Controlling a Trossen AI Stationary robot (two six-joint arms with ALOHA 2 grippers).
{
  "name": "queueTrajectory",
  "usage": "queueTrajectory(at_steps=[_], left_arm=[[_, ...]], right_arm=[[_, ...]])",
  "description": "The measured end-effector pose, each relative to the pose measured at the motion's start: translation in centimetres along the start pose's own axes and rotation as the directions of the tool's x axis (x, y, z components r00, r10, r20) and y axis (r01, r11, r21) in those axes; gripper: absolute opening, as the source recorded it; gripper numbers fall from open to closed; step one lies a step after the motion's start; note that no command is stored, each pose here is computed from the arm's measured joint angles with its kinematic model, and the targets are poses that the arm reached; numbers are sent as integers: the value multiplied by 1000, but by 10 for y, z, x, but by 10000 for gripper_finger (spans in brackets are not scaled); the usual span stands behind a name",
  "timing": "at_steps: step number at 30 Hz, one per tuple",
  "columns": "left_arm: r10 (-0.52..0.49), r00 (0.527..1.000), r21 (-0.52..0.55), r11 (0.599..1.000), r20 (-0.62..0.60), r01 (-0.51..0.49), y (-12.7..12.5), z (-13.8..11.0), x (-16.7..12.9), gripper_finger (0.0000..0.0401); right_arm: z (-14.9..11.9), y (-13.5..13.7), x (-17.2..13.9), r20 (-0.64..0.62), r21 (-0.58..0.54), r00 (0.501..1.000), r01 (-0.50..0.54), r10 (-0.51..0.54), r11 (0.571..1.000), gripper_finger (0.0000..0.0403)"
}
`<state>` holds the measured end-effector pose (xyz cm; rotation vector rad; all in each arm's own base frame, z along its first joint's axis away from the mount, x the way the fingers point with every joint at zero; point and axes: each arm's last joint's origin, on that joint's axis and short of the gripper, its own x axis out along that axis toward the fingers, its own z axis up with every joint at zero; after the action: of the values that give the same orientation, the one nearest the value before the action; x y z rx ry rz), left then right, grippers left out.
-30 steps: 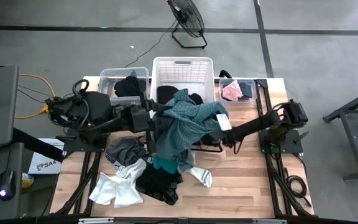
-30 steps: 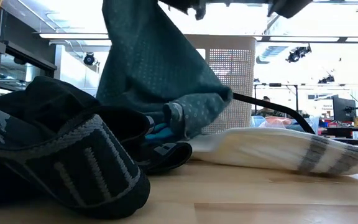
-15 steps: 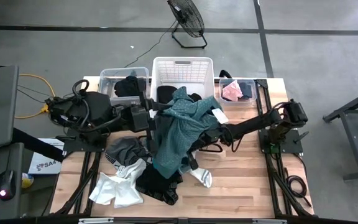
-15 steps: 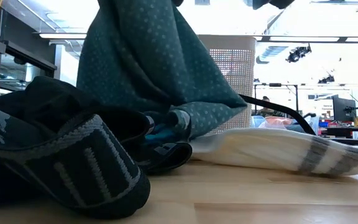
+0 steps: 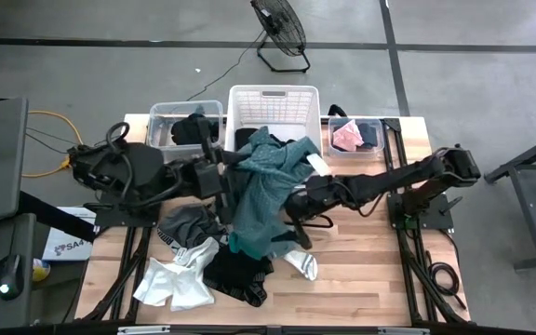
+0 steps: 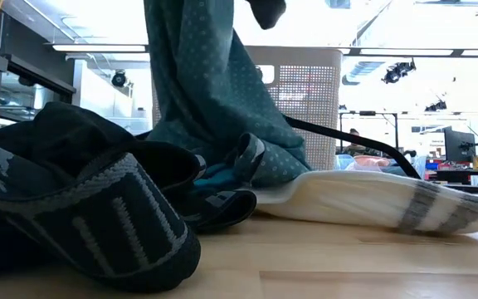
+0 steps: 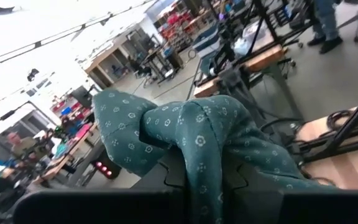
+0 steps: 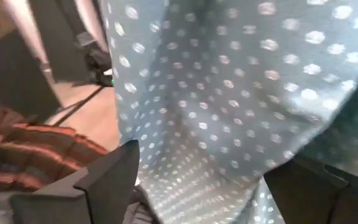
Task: Pick & Place Cloths
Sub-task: Put the blue green polo shirt into the white laundry basket
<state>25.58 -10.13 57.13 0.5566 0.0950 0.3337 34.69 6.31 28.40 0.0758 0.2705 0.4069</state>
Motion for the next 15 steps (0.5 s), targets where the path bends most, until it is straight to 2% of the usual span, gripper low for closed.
queueTrajectory(at_steps=[6,11,15], left_arm=[[1,1000,3,1000,-22,0,-1,-2,0,21],[6,1000,-13,1000,0,-6,1,0,0,21],[5,1000,-5,1000,0,-5,1,0,0,21]], right_arm=[[2,9,2,22,-84,1000,-16,17,996,317],[11,8,8,176,-137,984,41,-16,990,317],[11,7,15,237,-173,971,40,2,984,324]])
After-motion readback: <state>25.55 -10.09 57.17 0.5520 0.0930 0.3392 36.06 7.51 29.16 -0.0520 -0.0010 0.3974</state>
